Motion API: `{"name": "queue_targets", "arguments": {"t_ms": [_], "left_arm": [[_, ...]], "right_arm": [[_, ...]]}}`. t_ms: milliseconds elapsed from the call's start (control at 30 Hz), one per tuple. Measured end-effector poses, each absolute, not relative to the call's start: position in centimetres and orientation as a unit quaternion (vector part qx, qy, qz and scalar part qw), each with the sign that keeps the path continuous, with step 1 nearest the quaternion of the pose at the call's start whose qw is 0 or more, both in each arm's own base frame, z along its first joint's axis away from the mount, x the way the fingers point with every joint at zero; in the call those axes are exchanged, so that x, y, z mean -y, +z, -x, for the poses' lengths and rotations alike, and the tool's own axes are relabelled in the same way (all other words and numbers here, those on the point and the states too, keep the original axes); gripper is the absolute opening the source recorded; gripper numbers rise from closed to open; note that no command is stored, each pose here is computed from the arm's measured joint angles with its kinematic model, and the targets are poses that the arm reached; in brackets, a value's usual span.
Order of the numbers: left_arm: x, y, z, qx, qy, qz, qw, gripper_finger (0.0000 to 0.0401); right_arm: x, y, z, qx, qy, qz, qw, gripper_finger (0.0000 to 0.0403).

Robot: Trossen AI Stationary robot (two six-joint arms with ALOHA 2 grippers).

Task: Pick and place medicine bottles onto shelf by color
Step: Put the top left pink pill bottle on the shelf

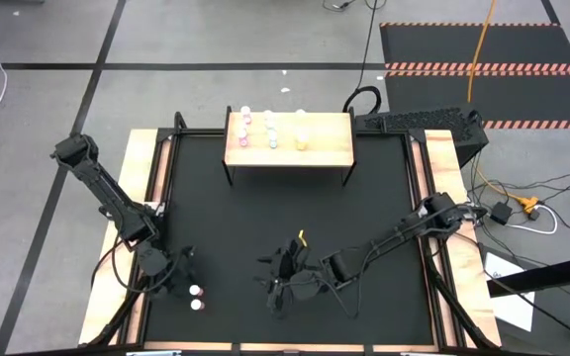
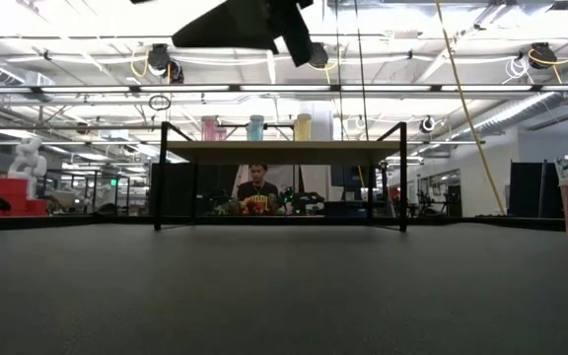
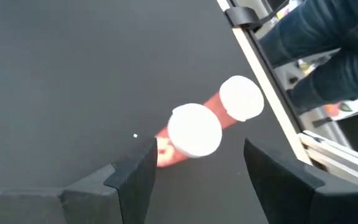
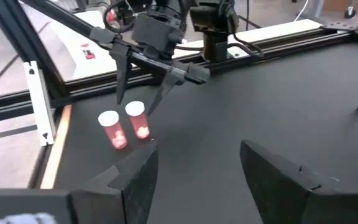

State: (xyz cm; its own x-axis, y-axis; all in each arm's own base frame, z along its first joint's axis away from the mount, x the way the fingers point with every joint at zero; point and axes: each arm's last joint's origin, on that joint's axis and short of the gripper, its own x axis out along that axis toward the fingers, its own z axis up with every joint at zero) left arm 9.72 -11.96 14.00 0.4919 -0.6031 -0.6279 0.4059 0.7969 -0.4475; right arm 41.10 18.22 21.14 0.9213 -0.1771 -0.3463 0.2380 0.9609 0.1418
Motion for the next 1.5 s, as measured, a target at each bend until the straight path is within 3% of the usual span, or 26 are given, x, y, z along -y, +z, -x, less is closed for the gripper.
{"name": "queue_targets", "arguments": {"t_ms": [333,767,1067,1200,1333,1500], "left_arm": [[11.9,14.2,-10.0,-0.376,-0.262,0.114,0.882,0.0241],[11.9,14.1,-9.8,-0.371,-0.293,0.058,0.88,0.0238],[12.0,14.1,-9.7,-0.366,-0.303,0.043,0.879,0.0164],[12.0,14.1,-9.7,-0.369,-0.299,0.053,0.878,0.0149],[12.0,14.1,-9.8,-0.369,-0.282,0.066,0.883,0.0162],[12.0,14.2,-9.8,-0.365,-0.278,0.074,0.886,0.0214]], "right_arm": [[-16.2,21.0,-42.2,-0.188,-0.061,-0.108,0.974,0.0224],[-15.3,21.0,-42.5,-0.189,-0.067,-0.094,0.975,0.0224],[-15.3,21.0,-42.5,-0.189,-0.066,-0.089,0.976,0.0224],[-15.3,21.0,-42.5,-0.189,-0.066,-0.089,0.976,0.0224],[-15.3,21.0,-42.5,-0.188,-0.069,-0.104,0.974,0.0224],[-15.0,21.0,-42.6,-0.186,-0.078,-0.127,0.971,0.0224]]}}
